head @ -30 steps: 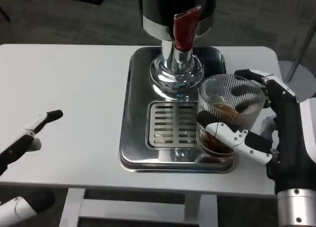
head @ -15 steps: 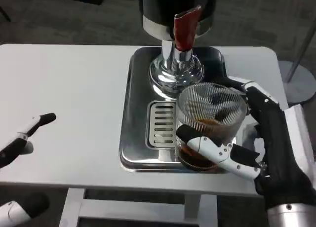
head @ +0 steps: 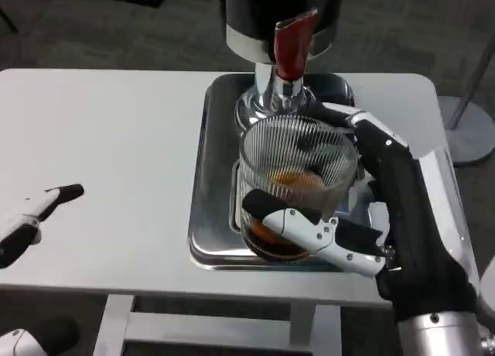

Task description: Grasp the cup under the faucet to collect the drink, then remove the cup.

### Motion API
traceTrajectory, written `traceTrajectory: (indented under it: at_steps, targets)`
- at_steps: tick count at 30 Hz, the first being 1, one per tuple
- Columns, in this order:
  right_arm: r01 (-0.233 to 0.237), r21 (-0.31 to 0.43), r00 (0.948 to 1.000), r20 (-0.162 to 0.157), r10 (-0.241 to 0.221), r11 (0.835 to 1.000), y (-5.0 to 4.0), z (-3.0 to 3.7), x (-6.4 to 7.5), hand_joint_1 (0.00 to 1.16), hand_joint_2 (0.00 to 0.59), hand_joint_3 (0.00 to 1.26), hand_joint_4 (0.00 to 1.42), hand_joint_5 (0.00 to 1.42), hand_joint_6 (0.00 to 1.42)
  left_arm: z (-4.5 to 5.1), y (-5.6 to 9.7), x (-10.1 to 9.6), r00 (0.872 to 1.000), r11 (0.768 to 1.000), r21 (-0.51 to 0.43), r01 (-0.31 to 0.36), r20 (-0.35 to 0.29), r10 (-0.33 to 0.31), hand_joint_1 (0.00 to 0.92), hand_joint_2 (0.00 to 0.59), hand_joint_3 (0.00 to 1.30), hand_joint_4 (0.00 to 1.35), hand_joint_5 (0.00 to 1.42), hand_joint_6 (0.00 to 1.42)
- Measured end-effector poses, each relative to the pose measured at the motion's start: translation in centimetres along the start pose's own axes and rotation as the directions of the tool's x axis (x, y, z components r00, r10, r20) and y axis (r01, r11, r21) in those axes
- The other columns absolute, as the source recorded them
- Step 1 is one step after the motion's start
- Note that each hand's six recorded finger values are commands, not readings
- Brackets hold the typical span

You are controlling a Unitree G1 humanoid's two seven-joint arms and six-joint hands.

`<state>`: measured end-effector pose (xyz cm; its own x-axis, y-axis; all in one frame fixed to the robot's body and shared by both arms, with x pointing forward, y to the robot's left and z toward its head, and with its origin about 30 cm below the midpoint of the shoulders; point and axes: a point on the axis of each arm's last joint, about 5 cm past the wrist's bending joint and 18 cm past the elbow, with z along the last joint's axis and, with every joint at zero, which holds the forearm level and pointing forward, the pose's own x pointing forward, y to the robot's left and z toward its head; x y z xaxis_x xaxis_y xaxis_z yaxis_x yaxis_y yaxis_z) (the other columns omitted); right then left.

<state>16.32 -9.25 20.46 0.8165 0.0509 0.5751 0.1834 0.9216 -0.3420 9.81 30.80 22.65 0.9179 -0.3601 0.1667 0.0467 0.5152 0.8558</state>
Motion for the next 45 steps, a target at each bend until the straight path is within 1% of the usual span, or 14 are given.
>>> traceTrajectory:
  at_steps: [4, 6, 8, 11, 13, 14, 15, 20, 22, 26, 30, 36, 41, 45]
  targets:
    - [-0.014, -0.002, 0.9998, 0.017, 0.015, 1.000, -0.09, 0.34, 0.0, 0.92, 0.135, 0.81, 0.96, 1.27, 1.42, 0.25, 0.2, 0.2, 1.000, 1.000, 0.019, 0.017, 0.013, -0.017, 0.000, 0.041, 0.03, 0.00, 0.00, 0.15]
    - [-0.021, -0.002, 0.9995, 0.022, 0.021, 1.000, -0.19, 0.46, 0.0, 0.92, 0.135, 0.81, 0.96, 1.27, 1.42, 0.60, 0.4, 0.7, 0.999, 0.998, 0.050, 0.039, 0.035, -0.040, 0.000, 0.041, 0.02, 0.00, 0.00, 0.14]
    - [-0.025, -0.002, 0.9994, 0.023, 0.025, 1.000, -0.26, 0.50, 0.0, 0.92, 0.135, 0.81, 0.97, 1.27, 1.42, 0.97, 0.4, 1.7, 0.994, 0.994, 0.087, 0.072, 0.073, -0.078, 0.000, 0.041, 0.02, 0.00, 0.00, 0.14]
    - [-0.043, -0.003, 0.9989, 0.019, 0.043, 0.999, -0.27, 0.48, -0.1, 0.92, 0.135, 0.82, 0.97, 1.27, 1.42, 1.60, 0.5, 3.4, 0.984, 0.985, 0.144, 0.092, 0.139, -0.112, 0.000, 0.041, 0.02, 0.00, 0.00, 0.14]
    - [-0.046, -0.005, 0.9988, 0.014, 0.046, 0.999, -0.31, 0.43, -0.2, 0.92, 0.135, 0.82, 0.97, 1.27, 1.42, 2.02, 0.8, 4.5, 0.976, 0.975, 0.197, 0.099, 0.170, -0.133, 0.000, 0.041, 0.00, 0.00, 0.00, 0.13]
    - [-0.047, -0.005, 0.9988, 0.012, 0.047, 0.999, -0.32, 0.41, -0.2, 0.92, 0.134, 0.82, 0.97, 1.27, 1.42, 2.09, 0.9, 4.7, 0.975, 0.974, 0.203, 0.099, 0.177, -0.136, 0.000, 0.041, 0.00, 0.00, 0.00, 0.13]
    - [-0.048, -0.008, 0.9988, 0.008, 0.048, 0.999, -0.36, 0.36, -0.3, 0.92, 0.134, 0.82, 0.97, 1.28, 1.42, 2.30, 1.0, 5.2, 0.972, 0.967, 0.234, 0.104, 0.184, -0.149, 0.000, 0.041, 0.00, 0.00, 0.00, 0.12]
    - [-0.059, -0.015, 0.9983, -0.004, 0.059, 0.998, -0.51, 0.20, -0.5, 0.92, 0.134, 0.83, 0.97, 1.28, 1.42, 2.72, 0.9, 6.6, 0.964, 0.954, 0.278, 0.111, 0.203, -0.171, 0.000, 0.031, 0.00, 0.00, 0.00, 0.11]
    - [-0.062, -0.016, 0.9981, -0.006, 0.062, 0.998, -0.53, 0.17, -0.5, 0.92, 0.134, 0.83, 0.97, 1.28, 1.42, 2.83, 0.9, 6.8, 0.964, 0.950, 0.293, 0.112, 0.202, -0.176, 0.000, 0.030, 0.00, 0.00, 0.00, 0.11]
    - [-0.068, -0.019, 0.9977, -0.008, 0.067, 0.998, -0.61, 0.12, -0.5, 0.92, 0.134, 0.83, 0.97, 1.28, 1.42, 2.88, 0.8, 7.1, 0.969, 0.937, 0.327, 0.123, 0.162, -0.184, 0.000, 0.030, 0.00, 0.00, 0.00, 0.10]
    - [-0.080, -0.021, 0.9968, -0.010, 0.080, 0.997, -0.70, 0.09, -0.6, 0.92, 0.137, 0.83, 0.97, 1.28, 1.42, 2.91, 0.8, 7.1, 0.973, 0.929, 0.347, 0.129, 0.137, -0.186, 0.000, 0.032, 0.00, 0.00, 0.00, 0.09]
    - [-0.076, -0.022, 0.9971, -0.002, 0.076, 0.997, -1.03, 0.36, -0.8, 0.92, 0.141, 0.83, 0.98, 1.28, 1.42, 2.93, 0.8, 7.1, 0.975, 0.926, 0.354, 0.132, 0.125, -0.186, 0.000, 0.035, 0.00, 0.00, 0.00, 0.09]
    - [-0.085, -0.028, 0.9964, -0.014, 0.084, 0.996, -1.18, 0.26, -1.0, 0.92, 0.140, 0.83, 0.98, 1.28, 1.42, 2.91, 0.8, 7.1, 0.975, 0.923, 0.360, 0.136, 0.116, -0.189, 0.000, 0.036, 0.00, 0.00, 0.00, 0.08]
    - [-0.090, -0.042, 0.9960, -0.011, 0.089, 0.995, -1.56, 0.28, -1.1, 0.92, 0.139, 0.83, 0.98, 1.28, 1.42, 2.84, 0.6, 7.0, 0.975, 0.914, 0.377, 0.148, 0.097, -0.198, 0.000, 0.037, 0.00, 0.00, 0.00, 0.08]
